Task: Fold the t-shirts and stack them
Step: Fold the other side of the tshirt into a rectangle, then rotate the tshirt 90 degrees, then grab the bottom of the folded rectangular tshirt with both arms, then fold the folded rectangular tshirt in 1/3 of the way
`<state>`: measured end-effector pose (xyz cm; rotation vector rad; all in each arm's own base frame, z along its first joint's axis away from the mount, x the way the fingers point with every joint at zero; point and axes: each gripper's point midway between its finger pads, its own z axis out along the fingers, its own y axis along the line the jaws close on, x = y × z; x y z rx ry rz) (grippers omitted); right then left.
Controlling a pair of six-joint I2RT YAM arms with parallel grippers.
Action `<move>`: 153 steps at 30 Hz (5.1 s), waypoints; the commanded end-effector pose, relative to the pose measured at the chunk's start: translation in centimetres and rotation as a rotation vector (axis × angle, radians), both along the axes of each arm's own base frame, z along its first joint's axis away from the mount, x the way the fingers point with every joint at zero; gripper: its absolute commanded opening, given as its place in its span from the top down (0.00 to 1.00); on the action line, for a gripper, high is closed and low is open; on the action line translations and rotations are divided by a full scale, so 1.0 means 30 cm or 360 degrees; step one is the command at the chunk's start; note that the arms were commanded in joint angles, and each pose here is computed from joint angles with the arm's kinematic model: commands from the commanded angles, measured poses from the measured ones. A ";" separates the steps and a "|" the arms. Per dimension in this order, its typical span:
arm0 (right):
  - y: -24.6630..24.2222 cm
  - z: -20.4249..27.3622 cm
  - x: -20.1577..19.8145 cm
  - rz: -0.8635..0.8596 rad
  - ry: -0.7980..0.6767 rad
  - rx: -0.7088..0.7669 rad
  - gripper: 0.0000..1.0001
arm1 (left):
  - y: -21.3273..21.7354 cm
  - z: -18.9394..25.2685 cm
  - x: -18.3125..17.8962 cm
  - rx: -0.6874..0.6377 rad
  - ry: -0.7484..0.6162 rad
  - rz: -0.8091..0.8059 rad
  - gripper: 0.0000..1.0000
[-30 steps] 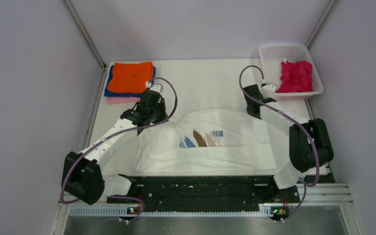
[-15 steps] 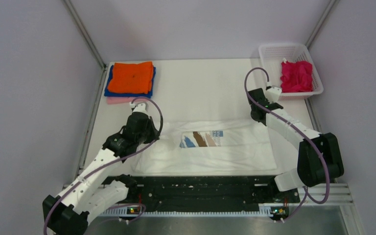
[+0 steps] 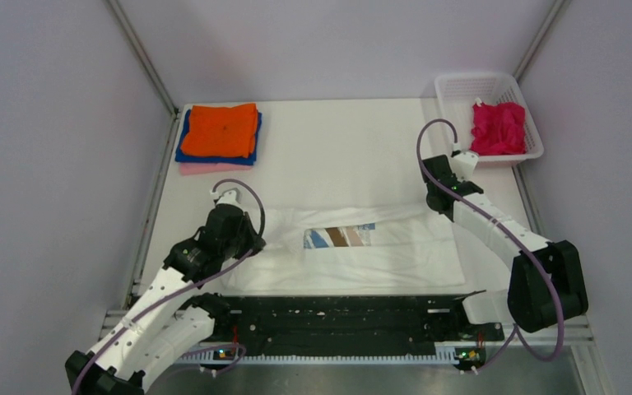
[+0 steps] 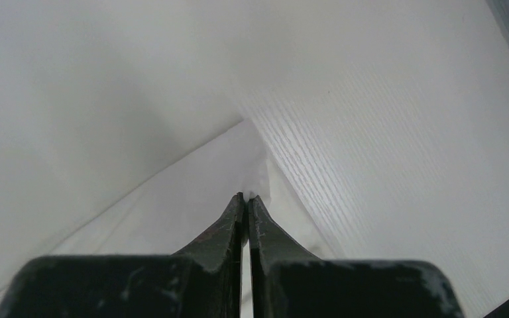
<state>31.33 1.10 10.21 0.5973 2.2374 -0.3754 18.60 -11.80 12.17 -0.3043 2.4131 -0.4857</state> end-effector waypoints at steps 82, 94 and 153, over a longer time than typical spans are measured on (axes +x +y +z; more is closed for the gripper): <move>0.769 -0.112 -0.600 0.1556 0.0418 0.1130 0.11 | -0.378 0.287 0.703 -0.0344 -0.0250 -0.0056 0.01; 0.741 -0.247 -0.703 0.1451 0.0645 0.0982 0.33 | -0.199 -0.127 0.022 -0.0241 0.0264 -0.0093 0.11; 0.701 0.054 -0.134 0.1027 0.0027 0.1100 1.00 | -0.429 0.086 0.385 -0.0070 -0.0161 -0.0346 1.00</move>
